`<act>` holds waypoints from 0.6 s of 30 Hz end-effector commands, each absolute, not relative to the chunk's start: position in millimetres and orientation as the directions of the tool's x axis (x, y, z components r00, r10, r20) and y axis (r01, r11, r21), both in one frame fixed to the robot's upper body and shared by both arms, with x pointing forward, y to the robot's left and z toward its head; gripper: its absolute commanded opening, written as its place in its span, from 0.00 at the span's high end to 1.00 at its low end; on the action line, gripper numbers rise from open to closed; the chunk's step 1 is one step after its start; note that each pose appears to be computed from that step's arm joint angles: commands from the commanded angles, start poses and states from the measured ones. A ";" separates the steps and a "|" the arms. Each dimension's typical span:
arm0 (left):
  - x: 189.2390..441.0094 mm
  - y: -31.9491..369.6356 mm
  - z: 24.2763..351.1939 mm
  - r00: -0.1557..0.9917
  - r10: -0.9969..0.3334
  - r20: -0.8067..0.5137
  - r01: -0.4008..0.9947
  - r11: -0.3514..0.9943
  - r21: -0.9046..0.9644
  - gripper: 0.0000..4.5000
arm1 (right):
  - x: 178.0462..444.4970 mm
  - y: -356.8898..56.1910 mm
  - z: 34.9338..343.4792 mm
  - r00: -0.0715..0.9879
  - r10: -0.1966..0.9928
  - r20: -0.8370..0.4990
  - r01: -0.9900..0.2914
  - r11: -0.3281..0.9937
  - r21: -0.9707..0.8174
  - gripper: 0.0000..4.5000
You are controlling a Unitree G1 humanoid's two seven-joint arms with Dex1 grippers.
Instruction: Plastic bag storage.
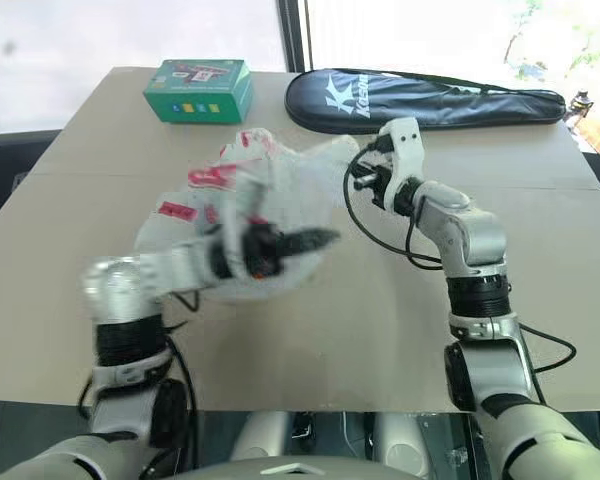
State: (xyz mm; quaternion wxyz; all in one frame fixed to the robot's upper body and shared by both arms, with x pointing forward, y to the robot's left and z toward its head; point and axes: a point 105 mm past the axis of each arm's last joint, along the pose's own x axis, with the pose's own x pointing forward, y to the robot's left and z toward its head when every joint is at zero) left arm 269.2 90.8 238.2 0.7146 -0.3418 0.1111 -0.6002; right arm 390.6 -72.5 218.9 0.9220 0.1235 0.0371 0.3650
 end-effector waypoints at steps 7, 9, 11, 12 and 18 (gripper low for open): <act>257.3 149.6 336.2 0.343 -0.754 0.561 0.889 0.066 -0.454 0.99 | 380.1 -72.3 287.8 0.611 0.735 0.294 -0.777 0.484 0.403 1.00; 268.2 162.3 355.8 0.414 -0.682 0.603 0.877 0.121 -0.465 0.99 | 375.8 -75.4 305.4 0.579 0.723 0.377 -0.797 0.403 0.451 1.00; 276.4 176.1 377.8 0.459 -0.610 0.647 0.868 0.151 -0.473 0.99 | 369.3 -82.6 331.9 0.538 0.679 0.500 -0.823 0.294 0.487 1.00; 278.4 180.2 384.7 0.470 -0.588 0.659 0.865 0.157 -0.476 0.99 | 366.8 -85.4 340.6 0.524 0.661 0.537 -0.830 0.257 0.494 1.00; 321.0 212.5 437.8 0.612 -0.423 0.668 0.790 0.361 -0.495 0.99 | 339.7 -103.0 417.8 0.384 0.530 0.756 -0.910 0.077 0.408 1.00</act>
